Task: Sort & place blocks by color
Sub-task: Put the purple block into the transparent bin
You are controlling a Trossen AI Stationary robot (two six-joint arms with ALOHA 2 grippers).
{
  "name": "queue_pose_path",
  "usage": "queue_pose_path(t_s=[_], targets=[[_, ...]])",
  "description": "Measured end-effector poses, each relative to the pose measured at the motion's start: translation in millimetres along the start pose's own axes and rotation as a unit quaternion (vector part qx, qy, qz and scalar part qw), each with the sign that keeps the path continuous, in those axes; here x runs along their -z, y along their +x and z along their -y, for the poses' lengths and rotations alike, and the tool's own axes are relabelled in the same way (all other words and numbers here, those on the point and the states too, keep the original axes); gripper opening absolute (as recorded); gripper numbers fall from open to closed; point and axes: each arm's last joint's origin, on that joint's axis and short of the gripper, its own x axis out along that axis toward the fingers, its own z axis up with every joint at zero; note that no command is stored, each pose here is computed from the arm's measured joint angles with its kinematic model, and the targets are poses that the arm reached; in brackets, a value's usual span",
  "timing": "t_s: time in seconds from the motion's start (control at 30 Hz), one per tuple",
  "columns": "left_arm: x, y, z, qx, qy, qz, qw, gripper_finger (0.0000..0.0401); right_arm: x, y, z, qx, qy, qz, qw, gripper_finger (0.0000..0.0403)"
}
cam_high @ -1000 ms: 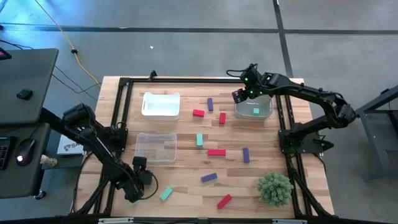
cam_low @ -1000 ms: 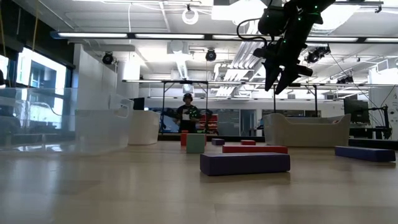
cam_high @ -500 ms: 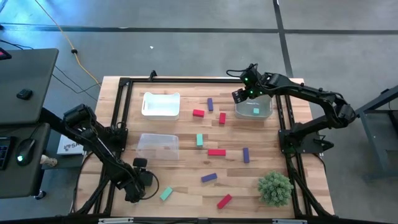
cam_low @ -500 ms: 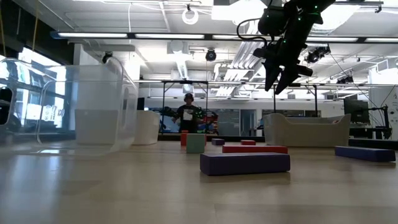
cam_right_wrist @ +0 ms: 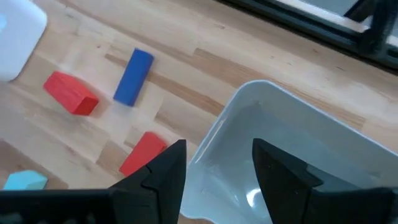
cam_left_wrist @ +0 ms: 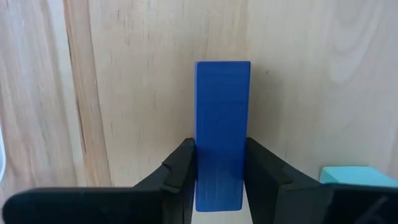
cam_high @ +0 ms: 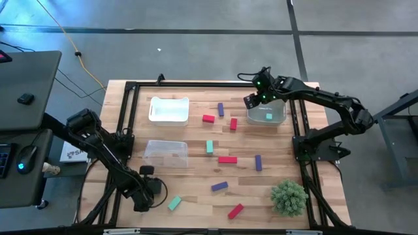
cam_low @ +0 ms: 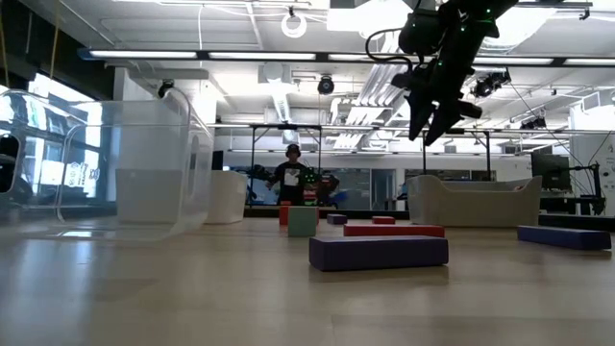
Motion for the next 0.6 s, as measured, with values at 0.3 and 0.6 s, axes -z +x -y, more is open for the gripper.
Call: queue_pose_path(t_s=[0.3, 0.6], targets=[[-4.9, -17.8, 2.9, 0.024, -0.039, 0.02, 0.999, 0.0078, 2.6, -11.8, -24.7, -0.045, -0.058, 0.01, 0.997, 0.0174], [-13.2, -52.7, 0.5, 0.006, -0.092, 0.056, 0.994, 0.0078, 4.5, -40.1, -63.4, -0.103, -0.116, 0.048, 0.987, 0.0174]])
